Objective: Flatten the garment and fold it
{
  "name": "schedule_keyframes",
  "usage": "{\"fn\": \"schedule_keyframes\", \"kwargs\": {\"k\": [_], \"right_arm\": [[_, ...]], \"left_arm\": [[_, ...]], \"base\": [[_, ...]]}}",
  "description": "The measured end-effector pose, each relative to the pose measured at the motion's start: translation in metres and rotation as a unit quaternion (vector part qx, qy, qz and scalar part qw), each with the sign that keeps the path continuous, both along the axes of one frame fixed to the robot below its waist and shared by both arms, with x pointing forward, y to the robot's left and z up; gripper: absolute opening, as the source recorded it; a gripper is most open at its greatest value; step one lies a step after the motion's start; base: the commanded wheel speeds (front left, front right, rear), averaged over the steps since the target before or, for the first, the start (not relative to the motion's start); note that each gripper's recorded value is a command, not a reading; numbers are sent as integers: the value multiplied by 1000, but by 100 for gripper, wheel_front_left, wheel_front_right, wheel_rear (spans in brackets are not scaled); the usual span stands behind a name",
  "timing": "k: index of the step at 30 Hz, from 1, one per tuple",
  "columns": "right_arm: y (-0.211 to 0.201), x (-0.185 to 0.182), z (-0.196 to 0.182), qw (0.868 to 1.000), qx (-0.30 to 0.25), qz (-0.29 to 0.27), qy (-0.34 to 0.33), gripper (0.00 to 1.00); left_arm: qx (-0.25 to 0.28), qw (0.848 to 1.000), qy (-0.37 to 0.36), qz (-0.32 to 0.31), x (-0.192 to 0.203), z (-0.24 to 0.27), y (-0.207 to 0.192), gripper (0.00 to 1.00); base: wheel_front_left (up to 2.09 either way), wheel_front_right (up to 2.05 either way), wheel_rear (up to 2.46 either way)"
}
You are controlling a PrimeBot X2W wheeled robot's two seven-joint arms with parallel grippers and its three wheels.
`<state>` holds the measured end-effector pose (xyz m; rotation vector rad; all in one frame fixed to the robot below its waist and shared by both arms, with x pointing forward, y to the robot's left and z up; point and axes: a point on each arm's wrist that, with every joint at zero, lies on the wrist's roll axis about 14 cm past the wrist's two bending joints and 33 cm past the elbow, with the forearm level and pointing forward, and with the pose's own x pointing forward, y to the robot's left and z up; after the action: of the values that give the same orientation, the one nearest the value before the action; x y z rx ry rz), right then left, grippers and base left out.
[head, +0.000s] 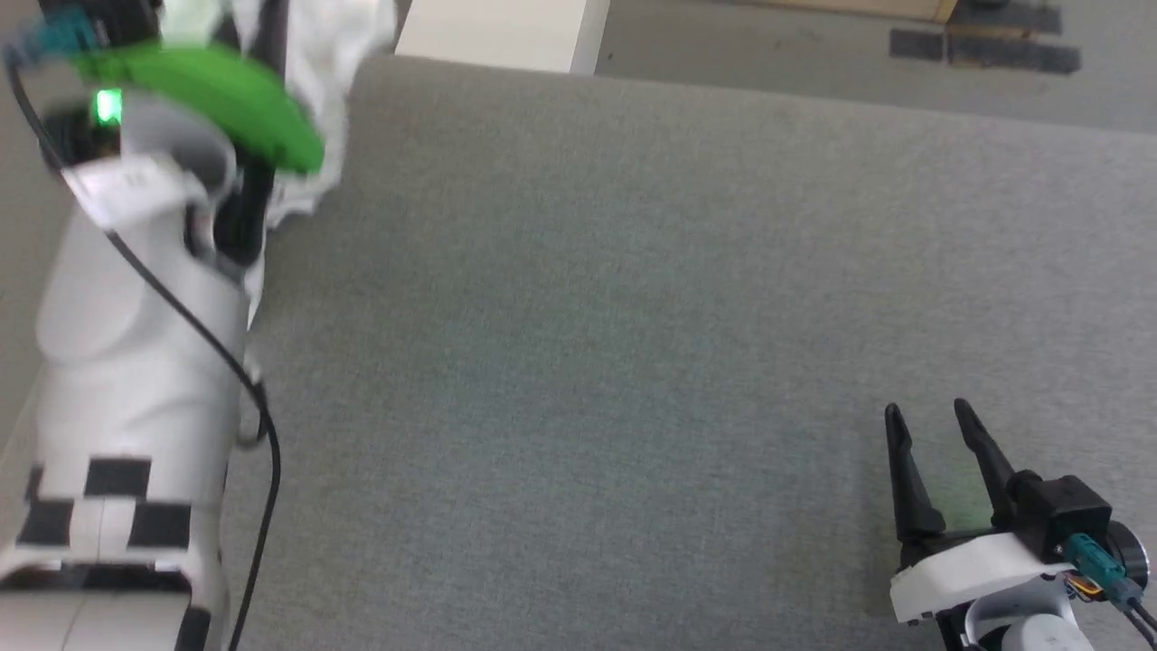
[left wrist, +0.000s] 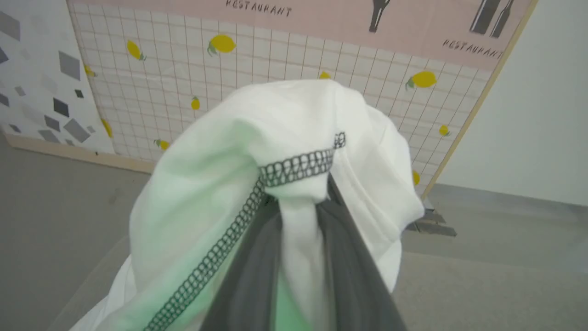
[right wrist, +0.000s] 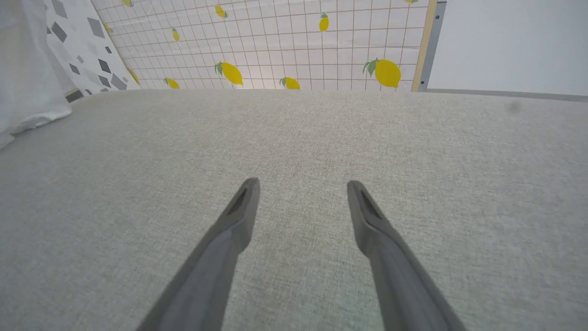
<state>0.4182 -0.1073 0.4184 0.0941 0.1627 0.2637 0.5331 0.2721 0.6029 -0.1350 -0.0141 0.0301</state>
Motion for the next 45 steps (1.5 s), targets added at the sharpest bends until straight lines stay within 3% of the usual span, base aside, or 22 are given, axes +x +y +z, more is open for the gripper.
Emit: {"fn": "schedule_keyframes", "kwargs": {"k": [3, 8, 11, 15, 21, 25, 30, 33, 36, 37, 38, 39, 41, 45], "right_arm": [[-8, -5, 9, 1000, 2, -13, -10, 100], [-33, -15, 22, 998, 4, -49, -23, 100], [-47, -22, 30, 997, 7, -71, -32, 100], [-67, -35, 35, 994, 7, -100, -37, 100], [-90, -52, 36, 990, 6, -135, -36, 100], [-97, -57, 36, 989, 3, -146, -34, 100], [-96, -55, 32, 989, 3, -144, -28, 100], [-94, -54, 30, 990, 3, -141, -26, 100], [-92, -53, 30, 990, 4, -138, -26, 100], [-92, -53, 30, 990, 4, -138, -26, 100], [-90, -52, 30, 990, 5, -136, -26, 100], [-89, -52, 30, 991, 6, -134, -26, 100], [-88, -51, 30, 991, 9, -133, -27, 100], [-85, -50, 34, 991, 11, -128, -32, 100]], "left_arm": [[-3, 994, -90, -65, 5, 76, -46, 0], [-22, 960, -203, -194, -14, 174, -135, 0], [-41, 943, -218, -248, -25, 198, -172, 0], [-48, 931, -184, -312, -31, 190, -218, 0], [-41, 918, -50, -391, -46, 104, -278, 0], [-45, 892, 84, -442, -79, 9, -311, 0], [-23, 848, 248, -468, -137, -106, -316, 0], [35, 814, 343, -468, -174, -169, -298, 0], [53, 783, 413, -463, -204, -205, -281, 0], [38, 783, 418, -460, -205, -206, -281, 4], [12, 786, 419, -453, -204, -203, -280, 65], [-7, 791, 418, -447, -202, -201, -279, 100], [-46, 800, 411, -434, -197, -193, -277, 100], [-159, 836, 337, -402, -165, -144, -270, 100]], "base": [[0, 0, 0], [0, 0, 0], [0, 0, 0], [0, 0, 0], [0, 0, 0], [0, 0, 0], [0, 0, 0], [0, 0, 0], [0, 0, 0], [0, 0, 0], [0, 0, 0], [0, 0, 0], [0, 0, 0], [0, 0, 0]]}}
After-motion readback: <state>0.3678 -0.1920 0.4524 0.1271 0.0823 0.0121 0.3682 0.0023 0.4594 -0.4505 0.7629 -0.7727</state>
